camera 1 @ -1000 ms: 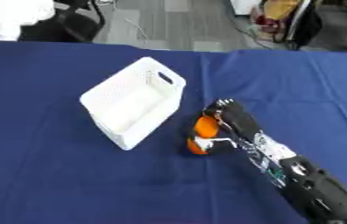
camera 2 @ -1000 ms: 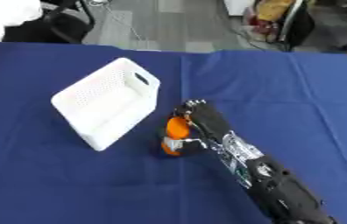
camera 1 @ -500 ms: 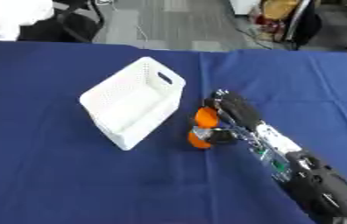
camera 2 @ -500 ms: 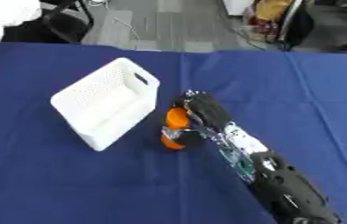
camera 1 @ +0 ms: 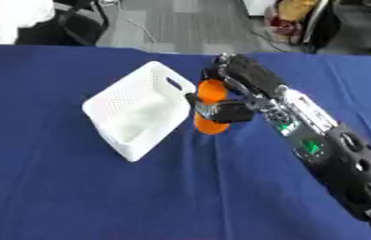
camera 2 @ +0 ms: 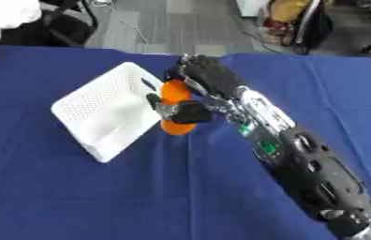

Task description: Pick up objects on the table and place them in the box.

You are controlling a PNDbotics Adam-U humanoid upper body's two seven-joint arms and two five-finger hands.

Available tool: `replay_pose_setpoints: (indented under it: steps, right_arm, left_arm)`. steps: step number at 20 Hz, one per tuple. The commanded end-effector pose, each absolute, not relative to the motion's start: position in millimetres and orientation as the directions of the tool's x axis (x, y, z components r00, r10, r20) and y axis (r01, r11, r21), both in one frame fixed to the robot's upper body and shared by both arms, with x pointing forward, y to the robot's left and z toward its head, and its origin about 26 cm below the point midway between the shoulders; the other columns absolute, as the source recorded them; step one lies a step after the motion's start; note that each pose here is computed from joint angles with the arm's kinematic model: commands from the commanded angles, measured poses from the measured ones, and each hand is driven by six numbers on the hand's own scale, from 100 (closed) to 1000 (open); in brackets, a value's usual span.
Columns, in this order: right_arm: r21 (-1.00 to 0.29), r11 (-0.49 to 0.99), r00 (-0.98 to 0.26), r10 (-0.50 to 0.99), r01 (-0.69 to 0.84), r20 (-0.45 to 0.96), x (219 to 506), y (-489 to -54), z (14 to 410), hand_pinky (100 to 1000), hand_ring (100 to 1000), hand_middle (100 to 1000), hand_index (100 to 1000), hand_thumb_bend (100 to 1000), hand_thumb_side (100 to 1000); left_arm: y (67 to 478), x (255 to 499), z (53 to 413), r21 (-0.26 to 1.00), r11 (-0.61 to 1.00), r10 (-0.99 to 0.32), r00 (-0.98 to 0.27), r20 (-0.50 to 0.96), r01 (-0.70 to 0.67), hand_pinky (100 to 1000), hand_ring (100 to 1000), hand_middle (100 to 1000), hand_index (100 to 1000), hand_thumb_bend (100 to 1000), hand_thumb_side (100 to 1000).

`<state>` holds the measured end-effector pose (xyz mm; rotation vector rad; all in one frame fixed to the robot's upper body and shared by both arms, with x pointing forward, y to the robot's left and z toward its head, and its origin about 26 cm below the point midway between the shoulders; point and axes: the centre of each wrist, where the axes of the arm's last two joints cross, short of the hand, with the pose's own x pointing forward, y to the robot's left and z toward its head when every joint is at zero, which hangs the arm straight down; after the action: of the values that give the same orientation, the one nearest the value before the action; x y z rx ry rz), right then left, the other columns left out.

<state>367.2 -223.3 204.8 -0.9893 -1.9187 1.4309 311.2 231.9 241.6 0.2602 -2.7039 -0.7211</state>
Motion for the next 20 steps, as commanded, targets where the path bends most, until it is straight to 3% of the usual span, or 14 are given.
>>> replay_pose_setpoints:
  steps: [1, 20]
  right_arm:
    - [-0.938, 0.171, -0.594, 0.803, 0.303, -0.045, 367, -225, 227, 100, 100, 100, 113, 100, 791]
    - [-0.869, 0.176, -0.568, 0.811, 0.463, -0.138, 398, -230, 269, 100, 100, 100, 112, 100, 814]
  left_arm:
    - [228, 309, 252, 0.491, 0.866, -0.232, -0.945, 0.232, -0.093, 902, 802, 889, 860, 167, 932]
    - [192, 310, 287, 0.404, 0.915, -0.049, -0.988, 0.144, 0.014, 902, 803, 890, 879, 184, 928]
